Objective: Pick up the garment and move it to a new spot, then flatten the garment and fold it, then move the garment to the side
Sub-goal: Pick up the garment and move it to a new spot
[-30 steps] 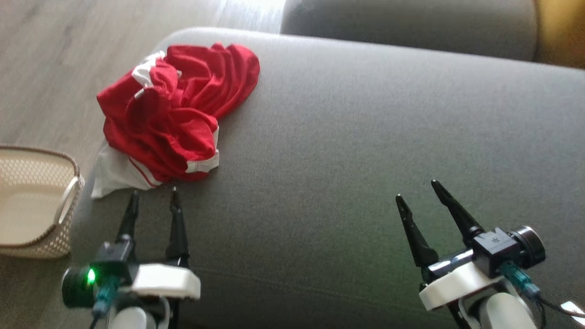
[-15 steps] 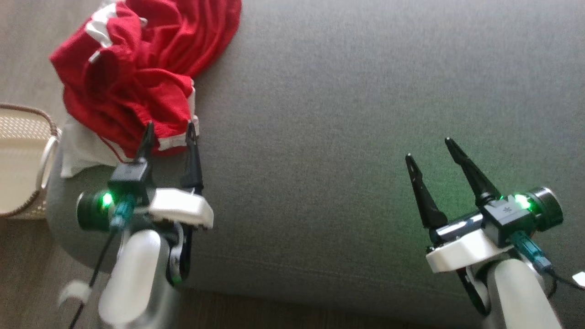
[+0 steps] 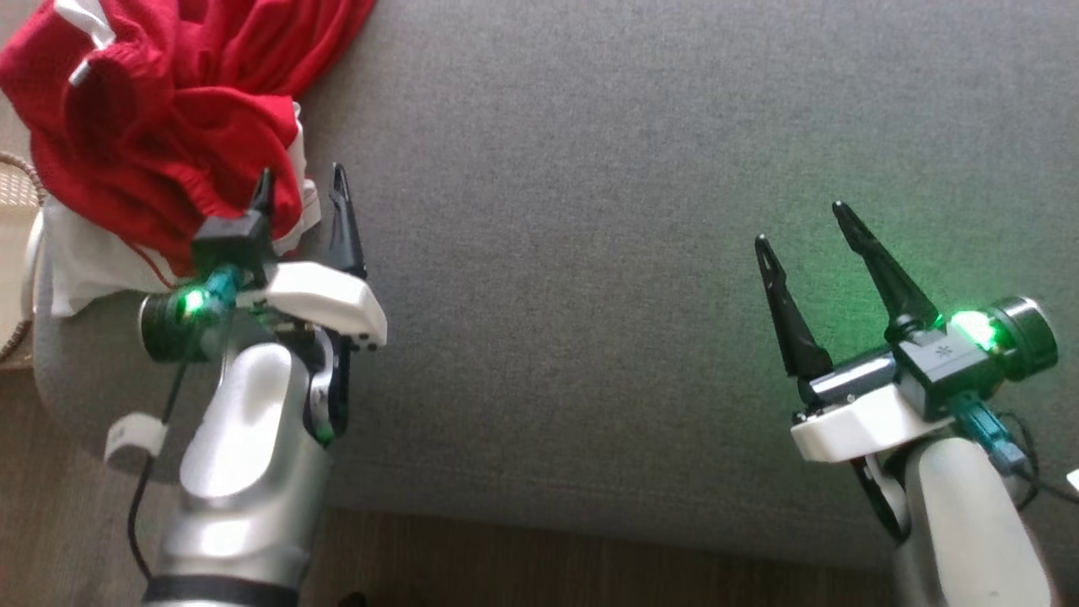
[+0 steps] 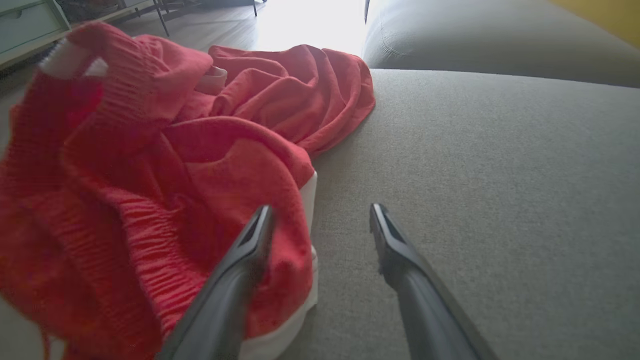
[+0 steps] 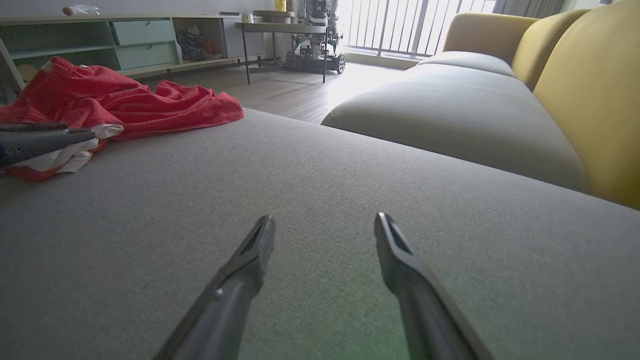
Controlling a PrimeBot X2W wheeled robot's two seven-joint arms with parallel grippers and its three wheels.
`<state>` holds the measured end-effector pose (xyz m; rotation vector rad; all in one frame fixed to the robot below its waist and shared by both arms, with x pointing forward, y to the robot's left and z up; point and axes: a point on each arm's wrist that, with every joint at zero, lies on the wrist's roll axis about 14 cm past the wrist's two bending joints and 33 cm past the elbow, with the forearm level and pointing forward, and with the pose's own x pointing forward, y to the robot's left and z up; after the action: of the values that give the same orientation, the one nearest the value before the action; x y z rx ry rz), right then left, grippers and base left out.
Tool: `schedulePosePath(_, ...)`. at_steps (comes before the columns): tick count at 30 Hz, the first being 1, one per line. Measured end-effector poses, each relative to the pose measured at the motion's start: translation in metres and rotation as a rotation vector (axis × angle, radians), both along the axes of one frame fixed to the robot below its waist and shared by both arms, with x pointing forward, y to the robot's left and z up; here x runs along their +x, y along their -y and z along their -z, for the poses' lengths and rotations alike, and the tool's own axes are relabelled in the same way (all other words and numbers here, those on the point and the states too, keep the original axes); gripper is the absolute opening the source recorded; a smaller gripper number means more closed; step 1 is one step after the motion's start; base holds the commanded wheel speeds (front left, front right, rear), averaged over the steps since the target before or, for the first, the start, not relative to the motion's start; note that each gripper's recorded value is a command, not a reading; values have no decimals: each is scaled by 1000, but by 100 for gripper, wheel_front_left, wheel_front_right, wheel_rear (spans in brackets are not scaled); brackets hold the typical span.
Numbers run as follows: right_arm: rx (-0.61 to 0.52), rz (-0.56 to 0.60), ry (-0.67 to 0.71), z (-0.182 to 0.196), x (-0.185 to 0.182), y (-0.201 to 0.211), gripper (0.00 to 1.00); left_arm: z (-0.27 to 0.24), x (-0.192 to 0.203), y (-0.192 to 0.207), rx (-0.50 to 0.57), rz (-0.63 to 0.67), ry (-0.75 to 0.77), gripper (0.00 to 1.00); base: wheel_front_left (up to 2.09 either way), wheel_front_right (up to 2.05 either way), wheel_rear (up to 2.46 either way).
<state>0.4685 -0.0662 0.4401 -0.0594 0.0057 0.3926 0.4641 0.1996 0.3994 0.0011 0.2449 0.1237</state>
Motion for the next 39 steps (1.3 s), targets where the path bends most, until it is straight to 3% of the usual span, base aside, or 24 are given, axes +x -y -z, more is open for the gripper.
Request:
schedulePosePath(2,-4,0,2,2,3,0,100,4,6,0,-16,-2,-10,100,0,0,0)
schedulePosePath(3,-3,1,3,2,5,0,100,6,8,1,-19,2,-13,74,0,0,0)
schedulePosePath(5,-2,6,5,3,8,1,100,9,11,1,-20,4,-21,0,0,0,0)
schedulePosePath(13,-1,7,21,-4,8,2,100,-8,16,3,-38,1,28,0,0,0,0)
schedulePosePath(28,90,53,141,-73,-13,18,100,-158,1,31,-114,104,477,0,0,0,0)
schedulePosePath(39,104,129,174,-94,-40,48,100,-207,-15,60,-75,200,623,0,0,0,0)
